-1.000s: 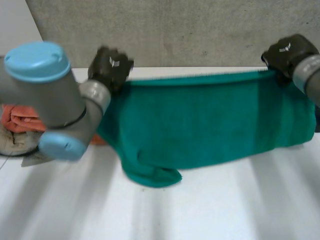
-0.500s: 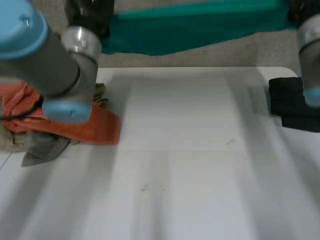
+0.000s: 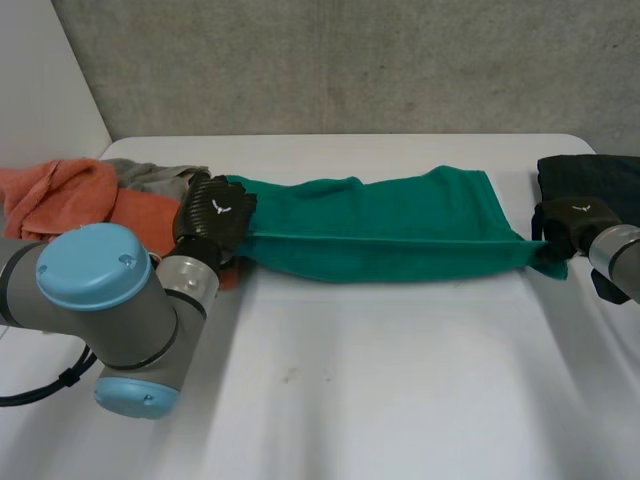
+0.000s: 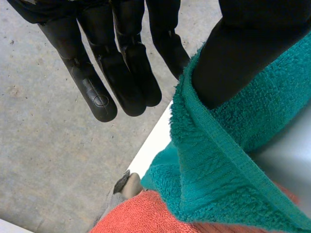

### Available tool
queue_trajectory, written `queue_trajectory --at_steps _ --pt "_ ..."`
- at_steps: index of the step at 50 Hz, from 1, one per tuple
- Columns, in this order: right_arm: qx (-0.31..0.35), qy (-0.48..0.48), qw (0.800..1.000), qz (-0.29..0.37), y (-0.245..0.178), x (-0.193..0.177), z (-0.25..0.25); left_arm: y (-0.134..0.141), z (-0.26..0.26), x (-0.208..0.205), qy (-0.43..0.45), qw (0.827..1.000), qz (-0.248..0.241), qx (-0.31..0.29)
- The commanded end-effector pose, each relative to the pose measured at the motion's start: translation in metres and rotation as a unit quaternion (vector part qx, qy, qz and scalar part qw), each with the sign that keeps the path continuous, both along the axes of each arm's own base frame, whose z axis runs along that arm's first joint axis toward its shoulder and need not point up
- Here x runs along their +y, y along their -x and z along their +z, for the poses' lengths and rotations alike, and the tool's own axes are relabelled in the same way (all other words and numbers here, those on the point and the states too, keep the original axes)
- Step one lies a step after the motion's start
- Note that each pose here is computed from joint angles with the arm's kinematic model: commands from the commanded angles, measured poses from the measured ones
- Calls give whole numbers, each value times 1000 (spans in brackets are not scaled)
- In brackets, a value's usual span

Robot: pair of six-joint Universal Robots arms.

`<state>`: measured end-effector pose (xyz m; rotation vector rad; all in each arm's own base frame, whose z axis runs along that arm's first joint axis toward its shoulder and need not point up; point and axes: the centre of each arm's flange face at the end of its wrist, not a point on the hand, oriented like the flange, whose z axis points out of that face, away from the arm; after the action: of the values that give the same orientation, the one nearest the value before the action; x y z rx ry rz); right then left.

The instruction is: Fold the laundry.

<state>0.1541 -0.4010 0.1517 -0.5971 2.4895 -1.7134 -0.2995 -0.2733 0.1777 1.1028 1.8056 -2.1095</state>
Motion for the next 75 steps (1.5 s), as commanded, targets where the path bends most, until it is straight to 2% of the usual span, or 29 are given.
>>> queue_trajectory --at_steps 1,10,18,21,26,32,37,41,49,52,56,60,64,68,75 --pt "-9 -16 1000 5 11 -4 -1 -3 -2 -3 -3 1000 6 -2" --pt "20 -19 999 22 10 10 5 -16 -21 -12 -30 999 10 -17" --pt "74 0 997 37 13 18 12 -48 -37 -37 -67 997 35 -29" --pt "77 0 996 36 15 18 12 -54 -46 -39 -90 995 30 -35" --pt "78 -4 996 37 15 20 10 -53 -52 -31 -138 990 -9 -29" --pt "77 -8 996 36 15 21 8 -55 -51 -28 -172 985 -4 2" --pt "80 -15 996 39 15 26 7 -61 -27 -22 -154 988 0 17" --pt "100 8 994 43 15 35 31 -64 1 -6 -123 992 -4 27" --pt "185 34 980 66 22 80 98 -76 76 38 -44 998 -8 46" --pt "236 35 968 79 27 105 124 -83 109 63 -21 998 -11 51" --pt "296 46 949 98 32 131 148 -90 129 86 -28 998 -16 46" --pt "309 45 944 105 31 136 146 -91 119 90 -73 997 -15 33" --pt "300 14 947 114 31 132 127 -86 93 80 -125 992 -14 18" --pt "293 -20 949 119 35 111 95 -79 64 63 -173 985 -16 3" --pt "309 -9 949 61 45 70 64 -49 33 11 -156 987 -31 3"
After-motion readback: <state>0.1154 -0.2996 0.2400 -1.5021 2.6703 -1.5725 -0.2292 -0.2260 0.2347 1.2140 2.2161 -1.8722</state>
